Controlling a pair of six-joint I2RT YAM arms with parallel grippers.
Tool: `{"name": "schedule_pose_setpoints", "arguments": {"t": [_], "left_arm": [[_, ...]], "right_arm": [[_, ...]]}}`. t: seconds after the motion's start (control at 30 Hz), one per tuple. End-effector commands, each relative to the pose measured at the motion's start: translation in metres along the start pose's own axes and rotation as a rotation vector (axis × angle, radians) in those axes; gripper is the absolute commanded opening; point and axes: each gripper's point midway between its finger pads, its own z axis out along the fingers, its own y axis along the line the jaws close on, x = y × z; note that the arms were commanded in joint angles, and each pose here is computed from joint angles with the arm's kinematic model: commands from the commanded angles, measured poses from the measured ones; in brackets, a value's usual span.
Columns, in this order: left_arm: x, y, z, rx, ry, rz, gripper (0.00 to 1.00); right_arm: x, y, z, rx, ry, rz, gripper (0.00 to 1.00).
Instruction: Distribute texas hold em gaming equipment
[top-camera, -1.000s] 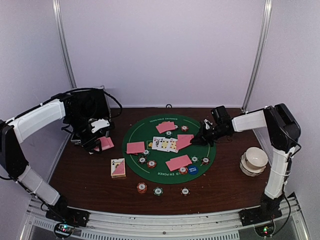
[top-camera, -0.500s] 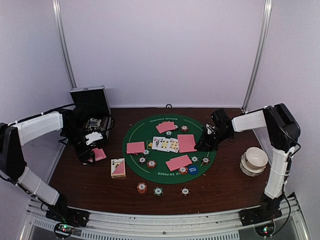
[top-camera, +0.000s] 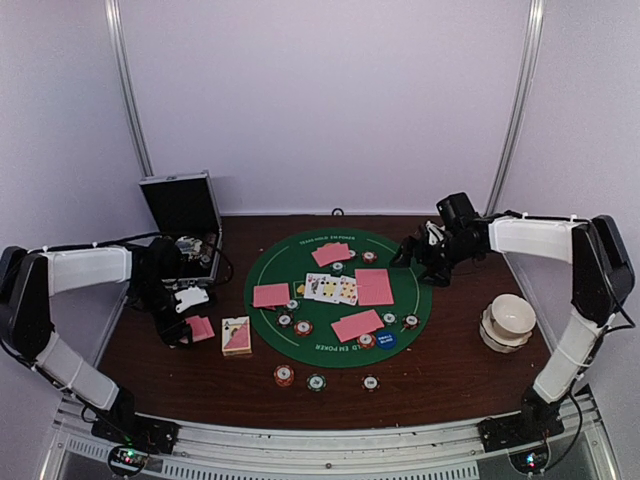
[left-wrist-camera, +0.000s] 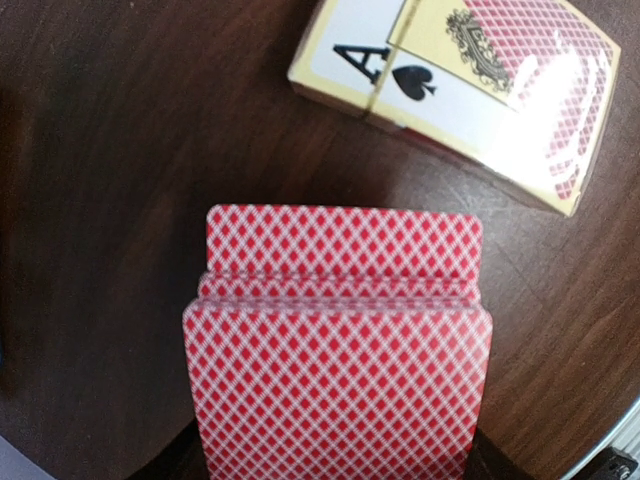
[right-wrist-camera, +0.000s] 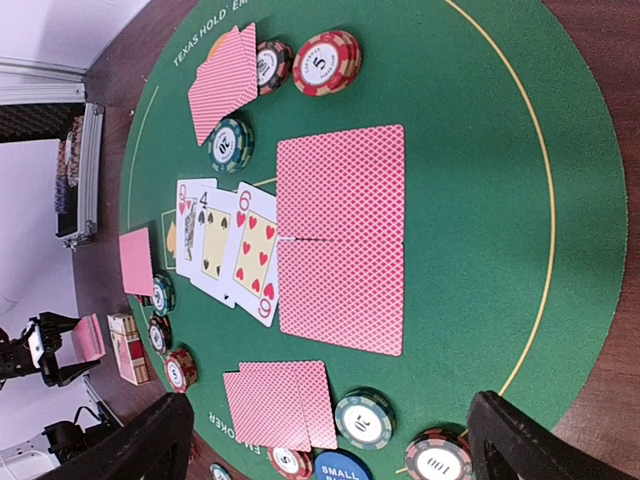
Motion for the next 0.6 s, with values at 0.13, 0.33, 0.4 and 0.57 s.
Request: {"name": "schedule_pose_setpoints", "arguments": {"t": [0.13, 0.33, 0.4, 0.57], "left_arm": [[-0.008, -0.01, 0.019, -0.002, -0.017, 0.089, 0.14], [-0.007, -0.023, 0.029, 0.014, 0.01, 0.132, 0.72], [-0.005, -0.024, 0.03, 0.015, 0.016, 0.134, 0.89], [-0.006, -0.017, 0.025, -0.02, 0.029, 0.13, 0.98]], "right_arm": [[-0.005, 0.012, -0.026, 0.04, -0.063, -0.043, 1.0], [-0.006, 0.018, -0.039, 0.04, -0.084, -0.055, 1.0], [-0.006, 0.021, -0.043, 0.033, -0.086, -0.06, 1.0], [-0.006, 0.023, -0.056, 0.056, -0.114, -0.092, 1.0]]}}
